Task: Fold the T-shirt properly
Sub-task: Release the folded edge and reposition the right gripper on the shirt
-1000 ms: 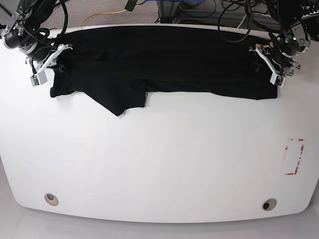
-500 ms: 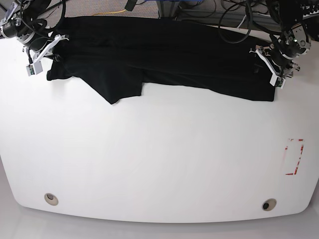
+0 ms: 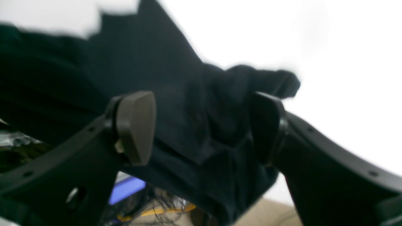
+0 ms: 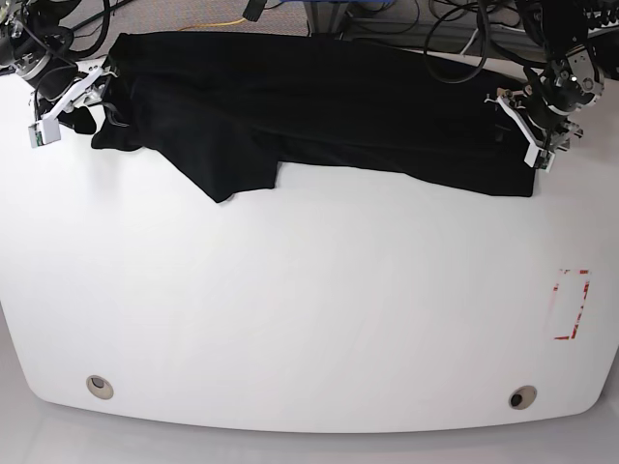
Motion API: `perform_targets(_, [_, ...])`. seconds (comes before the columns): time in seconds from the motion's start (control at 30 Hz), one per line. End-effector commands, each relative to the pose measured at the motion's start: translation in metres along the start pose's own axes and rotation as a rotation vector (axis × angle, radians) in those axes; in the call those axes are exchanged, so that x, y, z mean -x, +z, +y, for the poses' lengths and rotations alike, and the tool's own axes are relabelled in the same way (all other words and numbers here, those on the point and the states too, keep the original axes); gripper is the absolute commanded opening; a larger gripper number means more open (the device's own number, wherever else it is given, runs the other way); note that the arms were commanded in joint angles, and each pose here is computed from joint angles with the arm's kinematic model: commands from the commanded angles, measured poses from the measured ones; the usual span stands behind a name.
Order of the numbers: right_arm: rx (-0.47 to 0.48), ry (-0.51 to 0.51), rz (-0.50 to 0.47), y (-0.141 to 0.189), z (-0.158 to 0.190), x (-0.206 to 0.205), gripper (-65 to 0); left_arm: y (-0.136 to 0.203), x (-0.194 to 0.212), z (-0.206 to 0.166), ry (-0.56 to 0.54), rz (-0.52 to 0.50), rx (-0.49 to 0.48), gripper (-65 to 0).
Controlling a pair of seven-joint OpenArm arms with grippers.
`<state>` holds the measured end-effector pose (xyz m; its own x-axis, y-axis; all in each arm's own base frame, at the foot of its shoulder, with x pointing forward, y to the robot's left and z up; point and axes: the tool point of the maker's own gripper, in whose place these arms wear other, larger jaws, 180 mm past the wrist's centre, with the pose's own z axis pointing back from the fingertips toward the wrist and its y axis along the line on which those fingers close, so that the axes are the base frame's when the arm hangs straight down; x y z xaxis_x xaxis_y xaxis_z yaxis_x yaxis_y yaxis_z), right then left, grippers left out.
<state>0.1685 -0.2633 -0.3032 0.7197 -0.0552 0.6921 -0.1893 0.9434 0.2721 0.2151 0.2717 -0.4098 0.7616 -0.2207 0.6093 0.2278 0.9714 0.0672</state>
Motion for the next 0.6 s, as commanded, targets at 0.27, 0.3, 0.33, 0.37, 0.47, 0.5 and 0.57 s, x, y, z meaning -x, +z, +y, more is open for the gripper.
perform_targets(0.27, [-0.083,-0.001,0.074,-0.035,0.035,0.021,-35.2,0.004,0.011,0.011,-0.025,0.063,-0.039,-25.8])
perform_targets(0.3, [-0.073,-0.002,0.096,-0.039,0.036,0.026,-42.2,0.004,0.011,0.011,-0.025,0.063,-0.039,-25.8])
perform_targets(0.33, [-0.062,-0.001,0.115,-0.041,0.036,0.031,-47.2,0.004,0.011,0.011,-0.026,0.062,-0.039,-25.8])
perform_targets(0.37, [-0.051,0.004,0.13,-0.042,0.035,0.034,-50.9,0.004,0.011,0.011,-0.026,0.062,-0.039,-25.8])
perform_targets(0.47, [0.002,0.03,0.208,-0.047,0.028,0.048,-55.8,0.003,0.011,0.011,-0.024,0.064,-0.038,-25.8])
perform_targets(0.5, [0.018,0.033,0.245,-0.05,0.024,0.056,-54.7,0.003,0.011,0.011,-0.024,0.064,-0.038,-25.8])
perform_targets(0.57, [0.046,0.035,0.28,-0.057,0.015,0.06,-51.7,0.004,0.01,0.011,-0.025,0.061,-0.039,-25.8])
